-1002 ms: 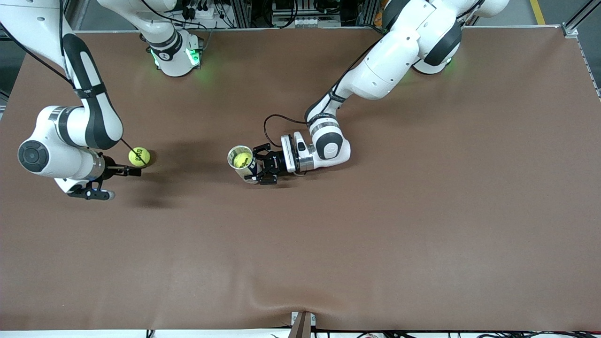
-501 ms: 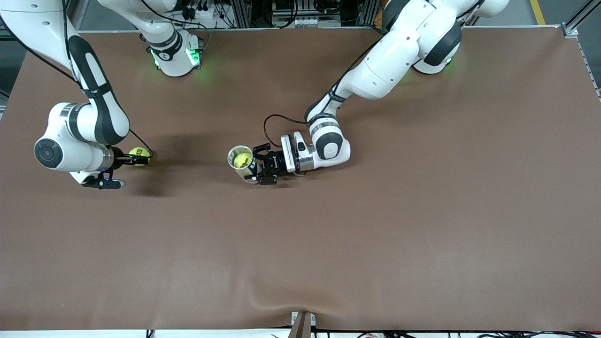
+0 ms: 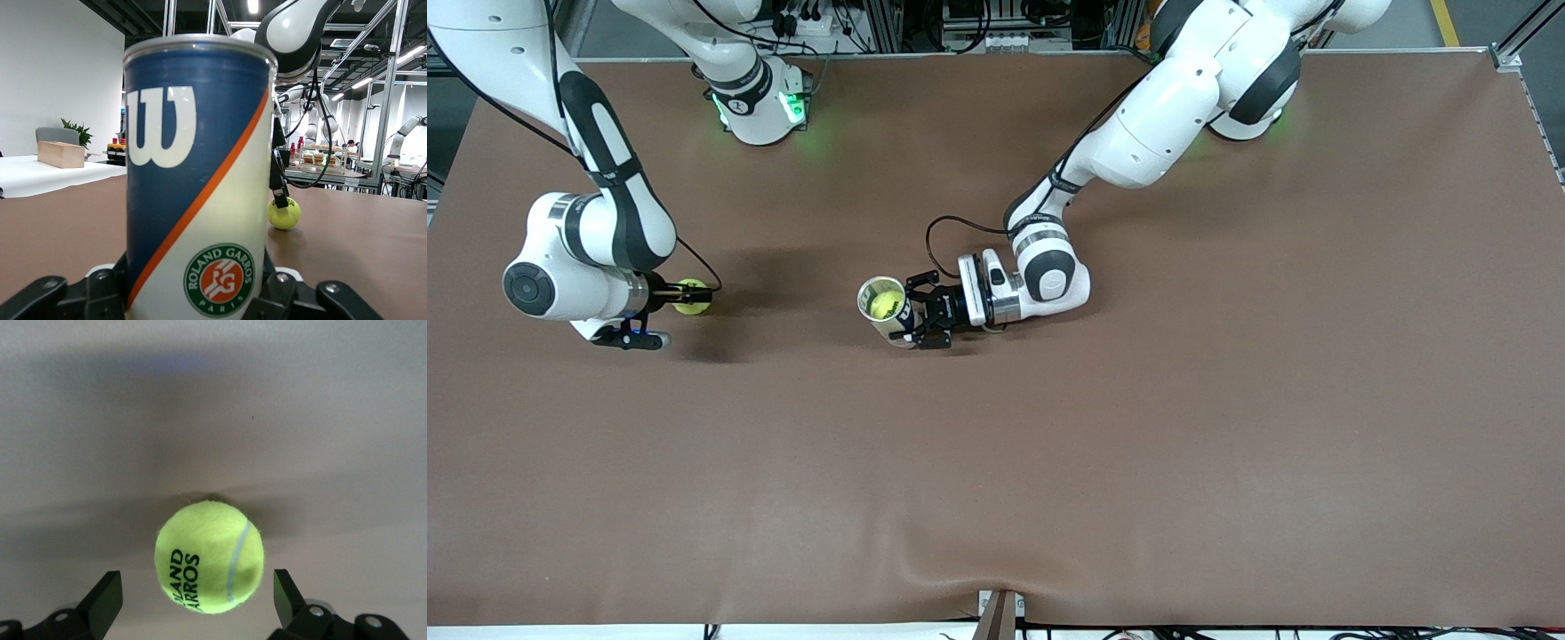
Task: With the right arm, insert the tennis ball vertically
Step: 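Close the right gripper on the second tennis ball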
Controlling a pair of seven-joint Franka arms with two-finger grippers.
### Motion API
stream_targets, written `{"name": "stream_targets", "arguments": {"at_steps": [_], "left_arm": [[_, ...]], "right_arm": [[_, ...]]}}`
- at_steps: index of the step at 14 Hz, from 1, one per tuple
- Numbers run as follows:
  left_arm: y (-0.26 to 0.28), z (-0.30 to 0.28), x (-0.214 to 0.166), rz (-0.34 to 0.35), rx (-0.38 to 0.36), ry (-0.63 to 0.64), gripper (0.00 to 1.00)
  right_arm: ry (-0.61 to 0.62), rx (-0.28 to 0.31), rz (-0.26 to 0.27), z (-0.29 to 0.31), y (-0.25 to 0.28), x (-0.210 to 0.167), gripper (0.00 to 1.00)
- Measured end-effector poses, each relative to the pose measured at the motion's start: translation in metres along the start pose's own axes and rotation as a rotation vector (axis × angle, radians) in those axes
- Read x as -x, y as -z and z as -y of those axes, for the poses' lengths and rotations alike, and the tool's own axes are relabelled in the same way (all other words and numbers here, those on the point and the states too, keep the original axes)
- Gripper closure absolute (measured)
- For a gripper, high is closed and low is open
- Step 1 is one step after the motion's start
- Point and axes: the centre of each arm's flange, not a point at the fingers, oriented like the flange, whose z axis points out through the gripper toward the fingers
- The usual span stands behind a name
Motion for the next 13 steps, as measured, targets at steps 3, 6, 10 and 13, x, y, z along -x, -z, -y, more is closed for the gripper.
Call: {"name": "stream_targets", "arguments": {"at_steps": [3,6,10,13], "left_arm": [[0.0,0.0,0.0,0.0,0.0,0.0,0.31],[0.0,0.0,0.0,0.0,0.0,0.0,0.31],[0.0,0.0,0.0,0.0,0.0,0.0,0.3],[0.0,0.0,0.0,0.0,0.0,0.0,0.3]], "right_arm": [[-0.003,-0.001,-0.014,-0.002,-0.006,-0.003,0.0],[-0.004,0.001,-0.028,-0.003,-0.02,-0.01,0.0],[-0.004,0.001,-0.026,-0.003,-0.032,-0.014,0.19],[-0.002,0.001,-0.046,-0.002,-0.023,-0.016,0.32]]}}
